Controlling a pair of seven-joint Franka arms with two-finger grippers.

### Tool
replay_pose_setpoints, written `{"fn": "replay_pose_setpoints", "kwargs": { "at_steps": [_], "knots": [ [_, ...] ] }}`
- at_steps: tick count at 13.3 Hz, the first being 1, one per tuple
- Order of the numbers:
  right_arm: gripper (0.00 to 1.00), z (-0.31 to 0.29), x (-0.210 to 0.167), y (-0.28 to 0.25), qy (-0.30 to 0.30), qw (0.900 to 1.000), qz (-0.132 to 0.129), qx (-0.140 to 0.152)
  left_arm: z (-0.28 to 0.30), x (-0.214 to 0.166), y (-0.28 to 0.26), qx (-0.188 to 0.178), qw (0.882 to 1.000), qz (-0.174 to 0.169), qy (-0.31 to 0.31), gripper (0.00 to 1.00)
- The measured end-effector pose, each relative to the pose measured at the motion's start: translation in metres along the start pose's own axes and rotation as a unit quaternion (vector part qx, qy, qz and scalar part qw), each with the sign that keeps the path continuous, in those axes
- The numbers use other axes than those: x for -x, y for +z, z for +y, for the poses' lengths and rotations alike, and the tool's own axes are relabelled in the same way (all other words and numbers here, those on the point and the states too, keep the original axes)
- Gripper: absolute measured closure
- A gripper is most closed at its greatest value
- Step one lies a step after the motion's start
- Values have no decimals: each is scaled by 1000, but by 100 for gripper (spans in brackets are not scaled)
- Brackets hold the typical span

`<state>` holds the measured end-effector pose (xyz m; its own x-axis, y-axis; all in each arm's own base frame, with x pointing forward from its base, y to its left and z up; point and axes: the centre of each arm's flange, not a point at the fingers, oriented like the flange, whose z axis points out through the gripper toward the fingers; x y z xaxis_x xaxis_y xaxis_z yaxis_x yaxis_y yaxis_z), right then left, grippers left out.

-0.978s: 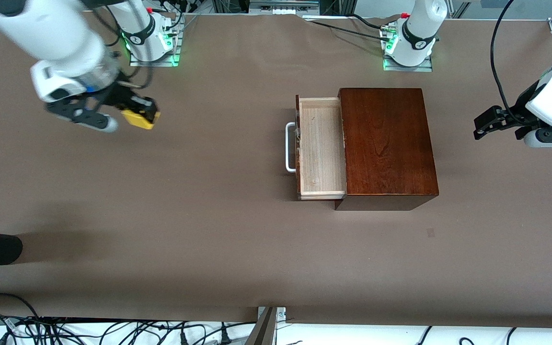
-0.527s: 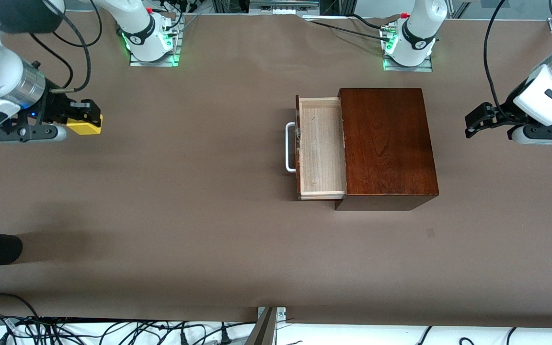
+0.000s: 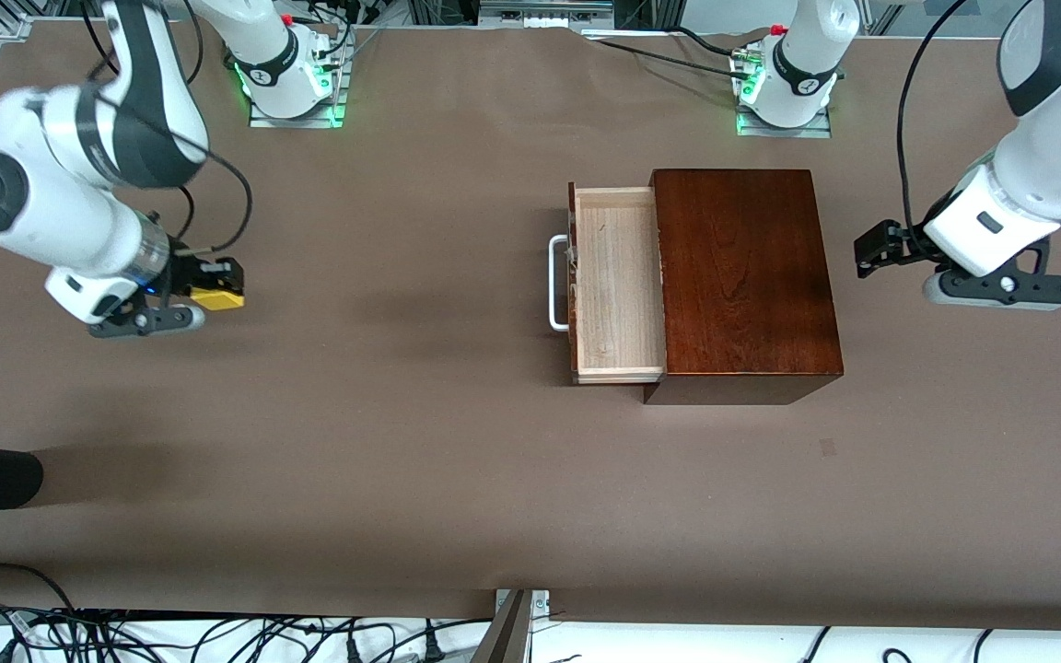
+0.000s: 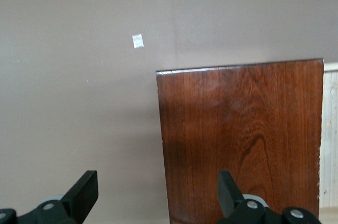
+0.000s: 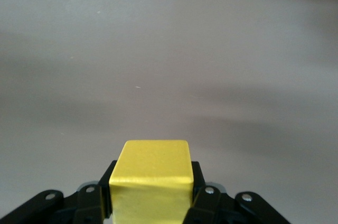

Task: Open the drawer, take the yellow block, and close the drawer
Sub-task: 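Hold the cube with the right gripper while the left gripper reaches the drawer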

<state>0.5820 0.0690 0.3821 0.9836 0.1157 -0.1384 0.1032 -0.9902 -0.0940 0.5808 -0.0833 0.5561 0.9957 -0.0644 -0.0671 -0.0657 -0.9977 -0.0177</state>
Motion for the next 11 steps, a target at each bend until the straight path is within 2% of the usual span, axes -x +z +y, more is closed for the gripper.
{"fn": "replay_pose_setpoints", "kwargs": {
  "at_steps": [2, 5, 8, 11],
  "knots": [
    [44, 16, -14, 41, 8, 1000, -7, -14, 20, 2, -17, 1, 1000, 10, 17, 0],
    [44, 26, -28, 90, 16, 1000, -13, 7, 38, 2, -34, 2, 999, 23, 27, 0],
    [44, 28, -35, 116, 16, 1000, -12, 24, 82, 2, -24, 0, 1000, 17, -23, 0],
    [44, 28, -33, 133, 15, 999, 0, 33, 157, 13, -6, -7, 997, 4, -76, 0]
  ]
}}
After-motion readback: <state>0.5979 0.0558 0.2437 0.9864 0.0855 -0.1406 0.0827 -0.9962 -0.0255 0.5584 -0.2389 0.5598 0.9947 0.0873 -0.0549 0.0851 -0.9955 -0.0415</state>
